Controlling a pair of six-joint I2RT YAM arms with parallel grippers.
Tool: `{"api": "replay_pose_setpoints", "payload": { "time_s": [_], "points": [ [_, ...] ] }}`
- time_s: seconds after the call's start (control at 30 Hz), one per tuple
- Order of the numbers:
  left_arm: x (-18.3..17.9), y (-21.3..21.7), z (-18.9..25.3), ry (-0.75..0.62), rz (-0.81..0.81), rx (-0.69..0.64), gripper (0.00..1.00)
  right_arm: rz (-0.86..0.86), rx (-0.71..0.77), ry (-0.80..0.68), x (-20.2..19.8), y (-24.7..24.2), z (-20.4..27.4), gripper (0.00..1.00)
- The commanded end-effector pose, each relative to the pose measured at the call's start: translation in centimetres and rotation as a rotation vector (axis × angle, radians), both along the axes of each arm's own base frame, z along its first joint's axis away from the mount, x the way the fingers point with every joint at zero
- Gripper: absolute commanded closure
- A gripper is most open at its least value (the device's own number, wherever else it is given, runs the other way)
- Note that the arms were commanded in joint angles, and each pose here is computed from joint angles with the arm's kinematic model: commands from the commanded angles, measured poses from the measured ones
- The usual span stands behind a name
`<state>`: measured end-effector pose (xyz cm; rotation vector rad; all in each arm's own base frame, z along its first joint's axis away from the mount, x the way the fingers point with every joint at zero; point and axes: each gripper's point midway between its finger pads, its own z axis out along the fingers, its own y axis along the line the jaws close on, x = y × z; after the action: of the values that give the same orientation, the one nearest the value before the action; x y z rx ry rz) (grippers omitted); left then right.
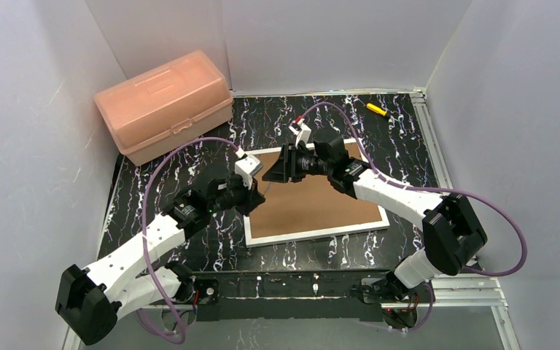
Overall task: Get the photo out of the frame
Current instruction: Adjust the screwdriver.
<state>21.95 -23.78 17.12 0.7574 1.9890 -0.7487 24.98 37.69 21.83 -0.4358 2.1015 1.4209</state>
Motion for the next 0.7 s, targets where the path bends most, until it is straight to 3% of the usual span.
{"api": "replay_pose_setpoints", "payload": {
  "time_s": [0.0,0.07,0.27,0.67],
  "points": [
    [-2.8,1.1,0.2,-0.033,-0.153,0.080,1.00,0.100,-0.070,-0.055,-1.8,-1.2,0.7,0.36],
    [-4.7,0.7,0.3,-0.025,-0.266,0.070,1.00,0.190,-0.109,-0.063,-3.2,-1.7,0.2,0.29],
    [-8.5,0.1,0.4,0.026,-0.497,0.045,1.00,0.424,-0.118,-0.040,-6.7,-2.4,-0.2,0.29],
    [-8.7,0.0,0.0,0.056,-0.518,0.057,1.00,0.520,-0.105,-0.035,-8.4,-3.0,0.0,0.36]
  ]
}}
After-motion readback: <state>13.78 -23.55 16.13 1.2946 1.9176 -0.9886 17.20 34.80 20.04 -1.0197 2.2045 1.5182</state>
